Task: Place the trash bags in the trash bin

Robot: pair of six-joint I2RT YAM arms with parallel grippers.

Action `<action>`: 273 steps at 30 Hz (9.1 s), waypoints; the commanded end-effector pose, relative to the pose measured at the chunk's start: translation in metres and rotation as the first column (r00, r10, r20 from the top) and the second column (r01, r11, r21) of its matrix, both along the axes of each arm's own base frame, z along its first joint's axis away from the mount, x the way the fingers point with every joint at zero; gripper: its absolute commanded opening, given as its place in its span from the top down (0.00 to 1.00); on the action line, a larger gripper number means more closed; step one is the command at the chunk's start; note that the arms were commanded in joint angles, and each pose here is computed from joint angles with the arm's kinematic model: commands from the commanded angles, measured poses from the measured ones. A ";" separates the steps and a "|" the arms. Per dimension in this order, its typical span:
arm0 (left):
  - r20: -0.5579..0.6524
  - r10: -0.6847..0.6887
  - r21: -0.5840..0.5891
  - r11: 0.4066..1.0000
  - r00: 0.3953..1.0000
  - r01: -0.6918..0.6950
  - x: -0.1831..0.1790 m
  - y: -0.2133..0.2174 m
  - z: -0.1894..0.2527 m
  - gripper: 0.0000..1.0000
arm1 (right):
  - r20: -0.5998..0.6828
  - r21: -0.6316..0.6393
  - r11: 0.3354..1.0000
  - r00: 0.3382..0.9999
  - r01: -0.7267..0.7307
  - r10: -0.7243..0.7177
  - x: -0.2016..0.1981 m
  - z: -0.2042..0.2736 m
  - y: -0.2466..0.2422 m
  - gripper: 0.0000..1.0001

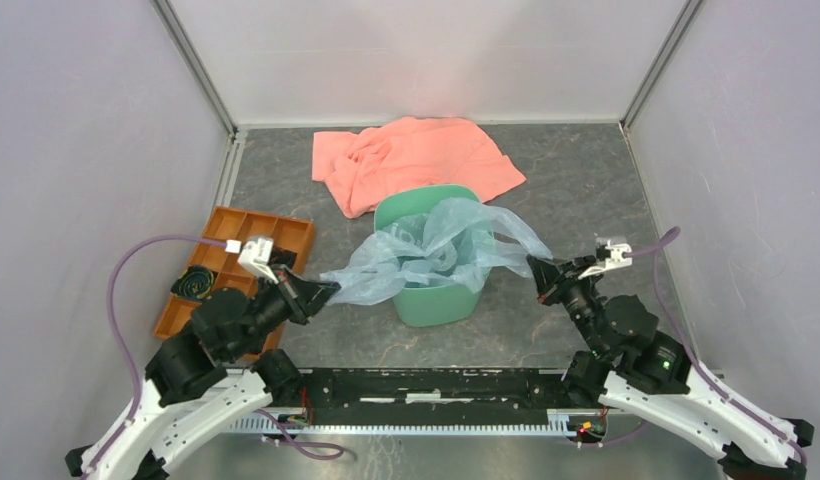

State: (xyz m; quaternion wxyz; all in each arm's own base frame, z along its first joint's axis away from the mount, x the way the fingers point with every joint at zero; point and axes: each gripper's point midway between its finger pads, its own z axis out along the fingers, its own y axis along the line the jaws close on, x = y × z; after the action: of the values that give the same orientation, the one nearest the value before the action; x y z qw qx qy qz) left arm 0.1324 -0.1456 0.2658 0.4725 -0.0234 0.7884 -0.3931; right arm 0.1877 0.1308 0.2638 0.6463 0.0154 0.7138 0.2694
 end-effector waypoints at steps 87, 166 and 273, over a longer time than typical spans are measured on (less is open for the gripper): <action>-0.036 -0.333 -0.056 0.942 0.942 0.331 -0.046 -0.038 -0.006 0.98 | -0.017 -0.327 0.945 1.000 -0.022 0.018 -0.011 0.015 -0.029 0.99; 0.076 0.064 0.031 0.997 0.995 -0.066 -0.012 0.037 0.034 0.01 | 0.098 -0.465 0.819 0.899 -0.337 0.426 -0.039 0.070 0.024 0.02; -0.195 0.092 0.264 0.964 0.976 -0.038 0.131 -0.003 -0.090 0.67 | -0.320 -0.441 0.831 0.925 -0.338 0.207 0.125 -0.033 0.026 0.52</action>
State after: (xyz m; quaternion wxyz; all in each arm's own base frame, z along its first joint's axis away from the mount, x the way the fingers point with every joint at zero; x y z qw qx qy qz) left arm 0.2671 -0.1533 0.1624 0.3826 -0.0272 0.8845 -0.2654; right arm 0.3239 0.1803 0.1819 0.4406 -0.2249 0.8436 0.2088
